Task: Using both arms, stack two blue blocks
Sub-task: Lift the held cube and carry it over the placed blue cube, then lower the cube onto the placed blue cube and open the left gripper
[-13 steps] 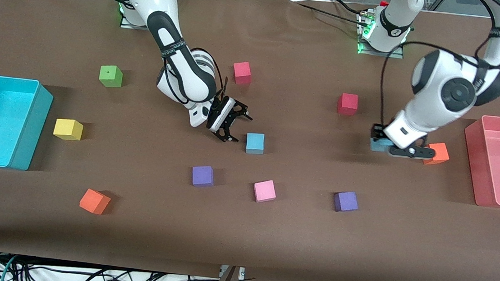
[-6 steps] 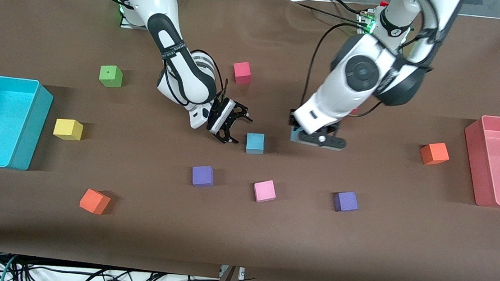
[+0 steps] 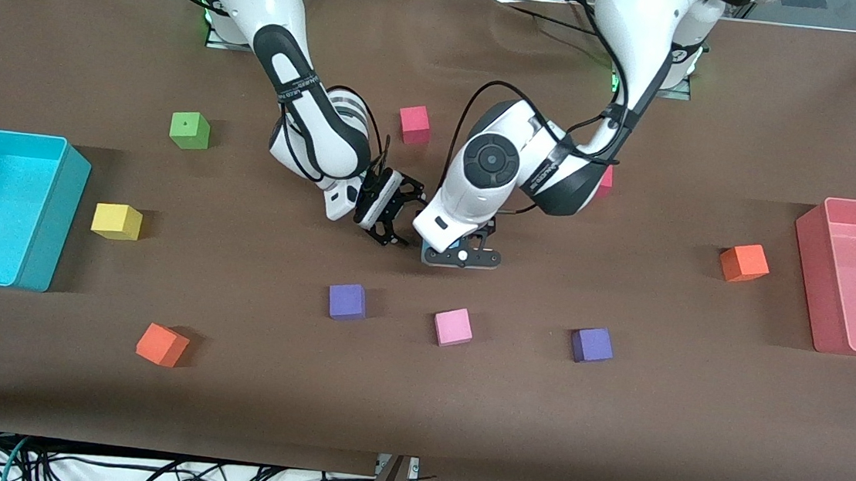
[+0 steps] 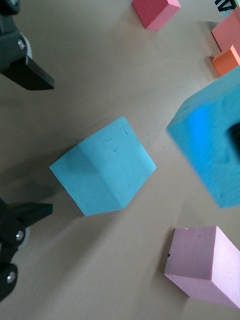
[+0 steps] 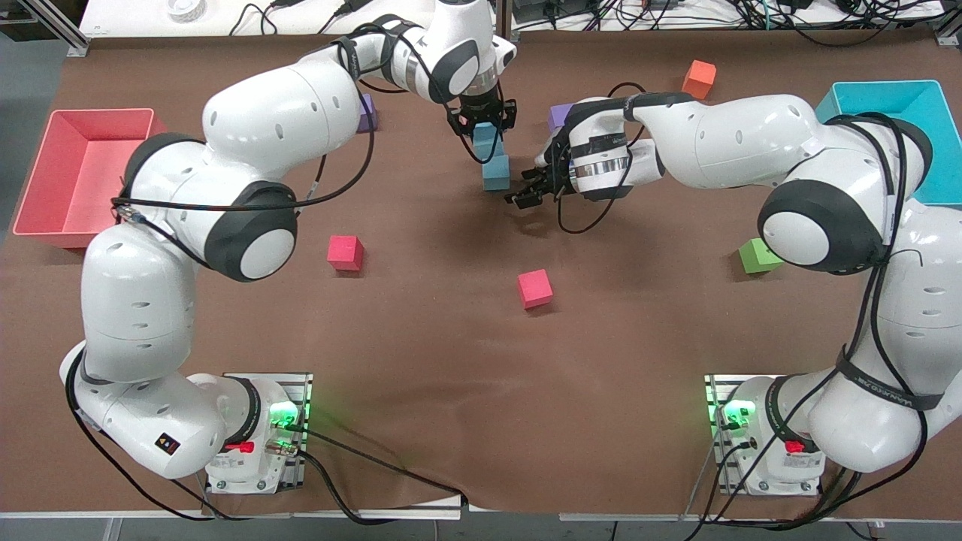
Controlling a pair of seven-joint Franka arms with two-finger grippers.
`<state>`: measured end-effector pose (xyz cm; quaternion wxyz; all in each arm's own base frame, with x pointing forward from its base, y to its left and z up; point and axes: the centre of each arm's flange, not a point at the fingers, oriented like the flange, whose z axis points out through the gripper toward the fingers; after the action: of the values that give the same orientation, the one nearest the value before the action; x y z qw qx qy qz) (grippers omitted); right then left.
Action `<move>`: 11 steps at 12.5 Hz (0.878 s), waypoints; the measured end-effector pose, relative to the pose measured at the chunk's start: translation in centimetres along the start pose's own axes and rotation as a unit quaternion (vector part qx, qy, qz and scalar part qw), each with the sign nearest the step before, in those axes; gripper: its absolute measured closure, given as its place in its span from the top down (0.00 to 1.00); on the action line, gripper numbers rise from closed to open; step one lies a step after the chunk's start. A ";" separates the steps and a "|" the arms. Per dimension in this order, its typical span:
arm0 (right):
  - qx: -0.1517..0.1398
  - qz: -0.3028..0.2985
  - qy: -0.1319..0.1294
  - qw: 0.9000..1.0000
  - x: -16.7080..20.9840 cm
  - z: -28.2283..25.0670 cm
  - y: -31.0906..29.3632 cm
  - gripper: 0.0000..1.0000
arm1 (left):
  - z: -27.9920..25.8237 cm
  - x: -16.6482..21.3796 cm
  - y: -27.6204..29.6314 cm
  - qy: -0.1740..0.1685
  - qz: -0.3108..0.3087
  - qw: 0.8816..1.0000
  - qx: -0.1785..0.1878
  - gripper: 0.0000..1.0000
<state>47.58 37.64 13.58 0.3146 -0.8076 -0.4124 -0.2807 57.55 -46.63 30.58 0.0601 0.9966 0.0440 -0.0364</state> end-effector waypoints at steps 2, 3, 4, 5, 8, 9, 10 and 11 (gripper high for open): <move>0.000 0.001 -0.001 1.000 -0.2 0.1 0.0 1.00 | 1.0 0.4 0.3 0.001 -0.001 1.000 0.004 0.59; 0.001 0.002 -0.003 1.000 -0.4 0.2 0.0 1.00 | 1.5 0.4 0.4 0.001 0.000 1.000 0.007 0.59; 0.001 0.002 -0.003 1.000 -0.5 0.2 0.1 1.00 | 1.9 0.3 0.6 0.000 0.001 1.000 0.010 0.59; 0.001 0.003 -0.004 1.000 -0.6 0.3 0.1 1.00 | 2.5 0.2 0.7 -0.001 0.003 1.000 0.013 0.59; 0.001 0.003 -0.005 1.000 -0.6 0.3 0.1 1.00 | 3.5 -0.6 1.2 -0.007 0.008 1.000 0.020 0.59; 0.001 0.003 -0.005 1.000 -0.6 0.3 0.1 1.00 | 3.7 -0.8 1.4 -0.008 0.009 1.000 0.021 0.59; 0.001 0.003 -0.005 1.000 -0.6 0.3 0.1 1.00 | 4.0 -0.9 1.5 -0.009 0.010 1.000 0.023 0.59; 0.001 0.003 -0.005 1.000 -0.6 0.3 0.1 1.00 | 4.2 -1.0 1.6 -0.011 0.010 1.000 0.024 0.59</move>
<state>47.38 37.54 12.91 0.3142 -0.8097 -0.4119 -0.2757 56.38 -48.80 26.66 0.0371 0.9976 0.0327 -0.0476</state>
